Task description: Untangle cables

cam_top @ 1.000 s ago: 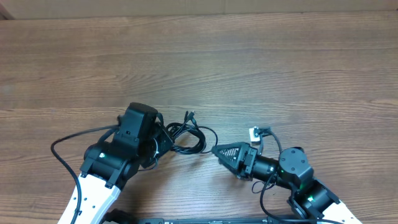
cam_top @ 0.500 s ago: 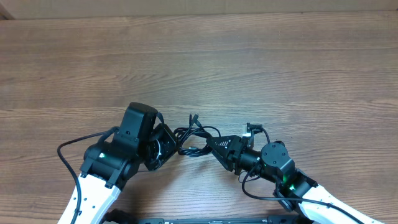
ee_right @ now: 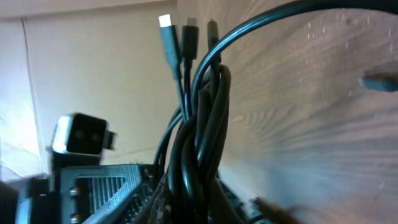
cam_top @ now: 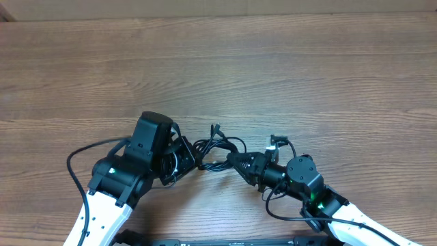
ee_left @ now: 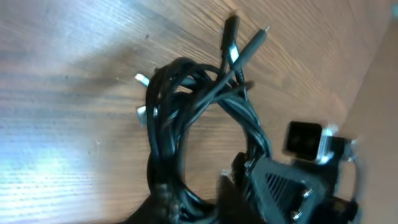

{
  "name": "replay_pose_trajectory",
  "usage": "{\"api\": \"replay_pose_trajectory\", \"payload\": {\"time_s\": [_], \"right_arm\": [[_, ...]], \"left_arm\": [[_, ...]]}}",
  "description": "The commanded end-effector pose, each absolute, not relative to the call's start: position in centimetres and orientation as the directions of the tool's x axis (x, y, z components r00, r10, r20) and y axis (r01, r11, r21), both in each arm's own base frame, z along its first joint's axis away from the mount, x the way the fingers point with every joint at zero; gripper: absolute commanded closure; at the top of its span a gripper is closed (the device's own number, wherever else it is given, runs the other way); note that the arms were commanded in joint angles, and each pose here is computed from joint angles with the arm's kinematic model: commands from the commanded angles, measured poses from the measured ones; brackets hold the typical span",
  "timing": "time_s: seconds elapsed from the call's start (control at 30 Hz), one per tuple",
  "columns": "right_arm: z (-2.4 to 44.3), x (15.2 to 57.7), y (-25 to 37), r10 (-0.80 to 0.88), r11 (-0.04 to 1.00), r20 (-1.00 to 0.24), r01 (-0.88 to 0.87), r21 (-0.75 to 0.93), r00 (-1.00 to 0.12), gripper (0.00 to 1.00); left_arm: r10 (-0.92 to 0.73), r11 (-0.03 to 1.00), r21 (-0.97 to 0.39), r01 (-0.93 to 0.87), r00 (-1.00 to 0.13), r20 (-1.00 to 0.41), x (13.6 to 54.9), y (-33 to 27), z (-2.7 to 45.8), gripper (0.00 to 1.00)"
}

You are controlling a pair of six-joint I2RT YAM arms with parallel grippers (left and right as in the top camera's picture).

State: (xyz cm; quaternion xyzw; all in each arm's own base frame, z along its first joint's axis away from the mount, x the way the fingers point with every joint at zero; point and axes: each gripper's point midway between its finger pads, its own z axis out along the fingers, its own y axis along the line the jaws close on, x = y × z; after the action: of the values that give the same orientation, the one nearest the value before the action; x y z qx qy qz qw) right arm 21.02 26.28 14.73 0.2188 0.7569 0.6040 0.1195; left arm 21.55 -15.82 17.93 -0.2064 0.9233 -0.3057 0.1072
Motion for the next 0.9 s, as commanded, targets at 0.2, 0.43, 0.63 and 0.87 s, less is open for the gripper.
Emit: {"api": "replay_pose_trajectory", "payload": {"time_s": [0.2,0.43,0.63,0.87], "right_arm": [[18.2,21.0,27.0,0.268,0.358,-0.639,-0.541,0.761,-0.721,0.96],[21.8,21.4,26.9,0.336,0.301,-0.712,-0.646,0.701,-0.616,0.96],[21.3,25.7,23.0,0.59,0.112,-0.197,-0.163,0.98,-0.783,0.96],[21.1,27.6,20.0,0.624,-0.15,0.231,0.176,0.973,-0.746,0.96]], "left_arm": [[-0.228,0.833,-0.552,0.022,-0.896,-0.381,24.1,-12.7,22.7,0.02],[-0.238,0.842,-0.539,-0.024,-0.913,-0.331,23.0,-11.9,22.6,0.11],[-0.245,0.841,-0.54,-0.039,-0.916,-0.317,22.6,-11.8,22.5,0.19],[-0.562,0.674,-0.605,-0.424,-0.826,-0.047,22.0,-11.9,21.9,0.25]]}}
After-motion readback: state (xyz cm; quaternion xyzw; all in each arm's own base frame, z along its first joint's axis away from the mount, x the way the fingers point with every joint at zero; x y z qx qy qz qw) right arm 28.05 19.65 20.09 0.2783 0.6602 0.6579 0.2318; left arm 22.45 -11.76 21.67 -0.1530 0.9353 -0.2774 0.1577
